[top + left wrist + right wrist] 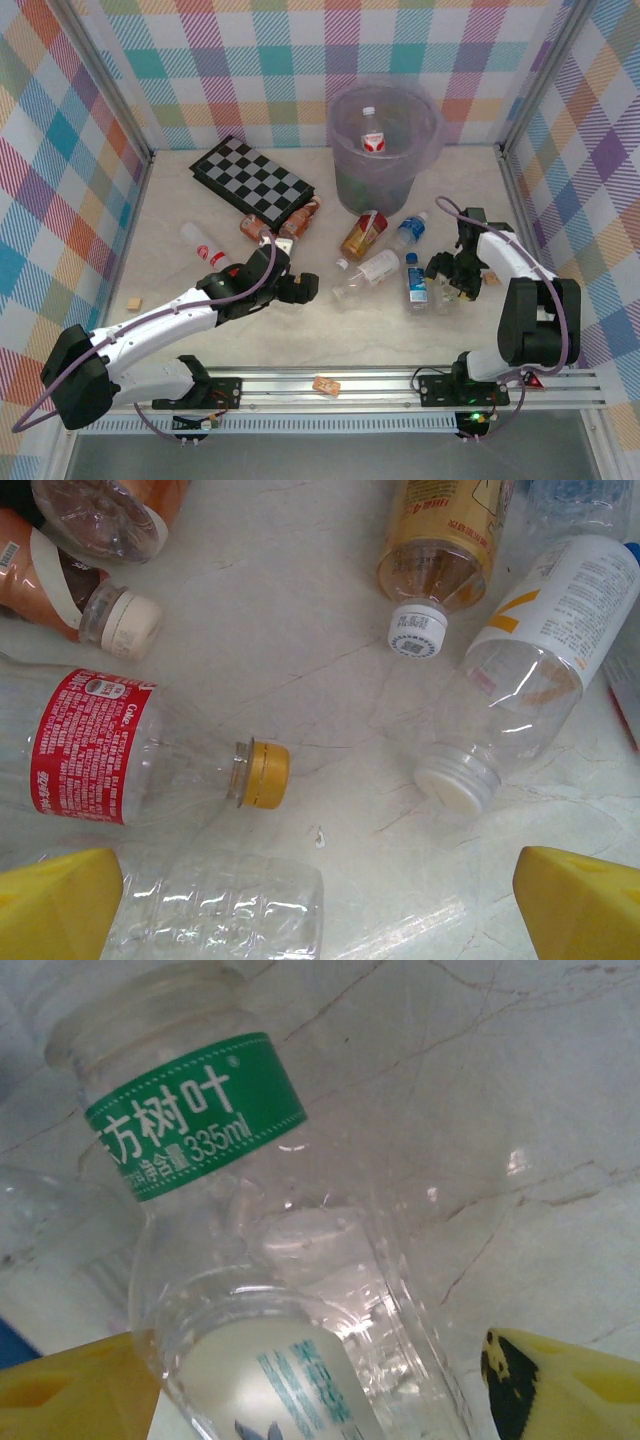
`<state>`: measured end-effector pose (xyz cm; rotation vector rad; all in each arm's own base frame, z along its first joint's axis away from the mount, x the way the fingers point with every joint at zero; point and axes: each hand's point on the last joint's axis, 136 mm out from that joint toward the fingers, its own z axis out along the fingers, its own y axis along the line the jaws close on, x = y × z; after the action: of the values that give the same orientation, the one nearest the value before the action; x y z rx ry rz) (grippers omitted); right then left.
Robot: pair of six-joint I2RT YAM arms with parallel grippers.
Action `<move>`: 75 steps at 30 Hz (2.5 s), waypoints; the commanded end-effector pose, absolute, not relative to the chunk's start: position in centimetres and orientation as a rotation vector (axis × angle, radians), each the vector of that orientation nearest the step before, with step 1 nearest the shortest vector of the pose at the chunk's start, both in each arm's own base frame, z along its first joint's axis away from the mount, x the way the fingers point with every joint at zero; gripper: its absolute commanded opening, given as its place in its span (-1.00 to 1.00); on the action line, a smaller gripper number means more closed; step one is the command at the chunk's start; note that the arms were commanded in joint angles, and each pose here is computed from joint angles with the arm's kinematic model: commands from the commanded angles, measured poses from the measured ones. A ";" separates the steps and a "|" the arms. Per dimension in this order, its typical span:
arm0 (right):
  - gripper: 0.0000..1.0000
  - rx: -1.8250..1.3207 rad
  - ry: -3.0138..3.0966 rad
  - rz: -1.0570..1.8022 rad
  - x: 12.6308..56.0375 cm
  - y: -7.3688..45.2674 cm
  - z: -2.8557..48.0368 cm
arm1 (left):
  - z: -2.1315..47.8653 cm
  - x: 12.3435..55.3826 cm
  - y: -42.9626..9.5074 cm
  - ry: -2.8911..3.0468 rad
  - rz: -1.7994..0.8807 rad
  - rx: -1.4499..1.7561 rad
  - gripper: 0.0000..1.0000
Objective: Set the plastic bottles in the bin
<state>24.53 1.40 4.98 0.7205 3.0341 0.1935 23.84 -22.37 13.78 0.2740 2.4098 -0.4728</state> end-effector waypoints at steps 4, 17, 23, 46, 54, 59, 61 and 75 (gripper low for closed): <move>0.44 0.749 3.011 0.182 25.1 1.0 3.8 | 14.2 24.3 -22.7 2.387 -0.494 0.271 0.99; 0.24 0.715 2.930 0.187 25.3 0.8 6.7 | 13.8 24.6 -23.4 2.397 -0.505 0.273 0.99; 0.22 0.624 2.856 0.311 25.9 2.0 10.7 | 13.9 25.3 -24.3 2.388 -0.518 0.275 0.99; -0.01 0.161 2.348 0.870 33.6 8.9 35.8 | 12.4 25.5 -22.5 2.449 -0.526 0.157 0.99; -0.21 0.066 2.221 0.963 39.3 10.2 40.8 | 13.0 24.6 -20.9 2.451 -0.501 0.139 0.99; -0.36 0.054 2.176 0.992 43.6 10.8 41.8 | 13.7 23.7 -20.3 2.458 -0.520 0.130 1.00; -0.37 0.055 2.159 0.983 45.4 10.8 42.0 | 14.1 23.4 -19.8 2.449 -0.515 0.121 0.99; -0.36 0.064 2.158 0.933 54.5 14.7 37.2 | 15.5 22.4 -19.0 2.424 -0.554 0.095 0.99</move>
<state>53.35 14.01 36.93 0.0682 2.1922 0.9522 22.91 -19.64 15.94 0.1133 2.3941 -0.5586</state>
